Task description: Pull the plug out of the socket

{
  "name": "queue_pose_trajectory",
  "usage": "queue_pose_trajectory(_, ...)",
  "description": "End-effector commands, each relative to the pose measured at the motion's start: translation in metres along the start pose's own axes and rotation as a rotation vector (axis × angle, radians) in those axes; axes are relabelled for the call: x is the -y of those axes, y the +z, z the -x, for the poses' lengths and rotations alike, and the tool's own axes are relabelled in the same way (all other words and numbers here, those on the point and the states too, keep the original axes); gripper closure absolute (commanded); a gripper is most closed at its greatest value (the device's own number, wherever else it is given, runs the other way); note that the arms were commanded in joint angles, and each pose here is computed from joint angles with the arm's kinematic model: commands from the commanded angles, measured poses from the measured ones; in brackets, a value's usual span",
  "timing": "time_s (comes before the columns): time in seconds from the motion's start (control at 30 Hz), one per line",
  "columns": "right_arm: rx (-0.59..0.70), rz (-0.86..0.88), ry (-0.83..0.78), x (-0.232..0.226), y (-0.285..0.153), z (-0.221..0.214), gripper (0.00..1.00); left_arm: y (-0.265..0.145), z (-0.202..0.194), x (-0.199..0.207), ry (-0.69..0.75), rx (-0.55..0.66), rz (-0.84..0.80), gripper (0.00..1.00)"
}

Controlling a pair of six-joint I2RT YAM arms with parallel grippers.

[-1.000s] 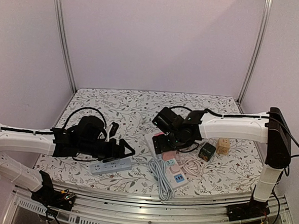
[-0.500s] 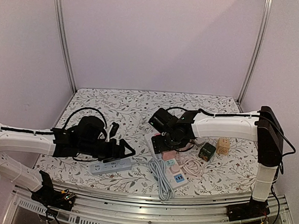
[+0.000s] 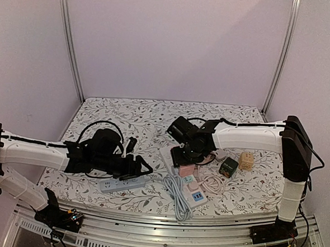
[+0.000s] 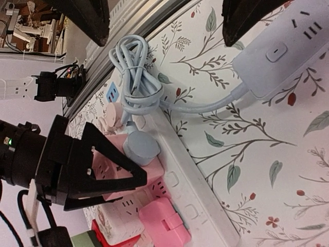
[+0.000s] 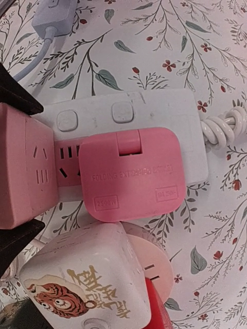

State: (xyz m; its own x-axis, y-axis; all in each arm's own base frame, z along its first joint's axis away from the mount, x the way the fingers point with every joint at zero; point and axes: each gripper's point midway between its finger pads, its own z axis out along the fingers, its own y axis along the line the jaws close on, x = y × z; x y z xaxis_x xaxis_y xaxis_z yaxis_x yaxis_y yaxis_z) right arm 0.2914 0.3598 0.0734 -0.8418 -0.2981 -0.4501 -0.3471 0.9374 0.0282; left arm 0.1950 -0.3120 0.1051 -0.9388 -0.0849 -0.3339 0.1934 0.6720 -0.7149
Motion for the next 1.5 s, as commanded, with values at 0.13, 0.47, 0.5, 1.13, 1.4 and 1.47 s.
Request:
queue_pose_trajectory(0.13, 0.008, 0.166, 0.068, -0.027, -0.006, 0.010, 0.66, 0.011, 0.016, 0.026, -0.009, 0.021, -0.104, 0.30)
queue_pose_trajectory(0.47, 0.064, 0.289, 0.107, -0.052, -0.037, 0.018, 0.82, 0.027, 0.011, 0.029, -0.042, -0.015, -0.151, 0.31)
queue_pose_trajectory(0.5, 0.066, 0.294, 0.105, -0.055, -0.038, 0.018, 0.82, 0.029, 0.011, 0.028, -0.046, -0.017, -0.153, 0.31)
queue_pose_trajectory(1.13, 0.055, 0.352, 0.106, -0.078, -0.043, 0.010, 0.84, 0.059, 0.003, 0.021, -0.103, -0.054, -0.208, 0.48)
queue_pose_trajectory(1.4, 0.050, 0.362, 0.107, -0.080, -0.044, 0.010, 0.84, 0.065, 0.005, 0.018, -0.122, -0.051, -0.213, 0.53)
queue_pose_trajectory(1.47, 0.051, 0.364, 0.107, -0.081, -0.044, 0.011, 0.84, 0.068, 0.005, 0.018, -0.123, -0.056, -0.215, 0.55)
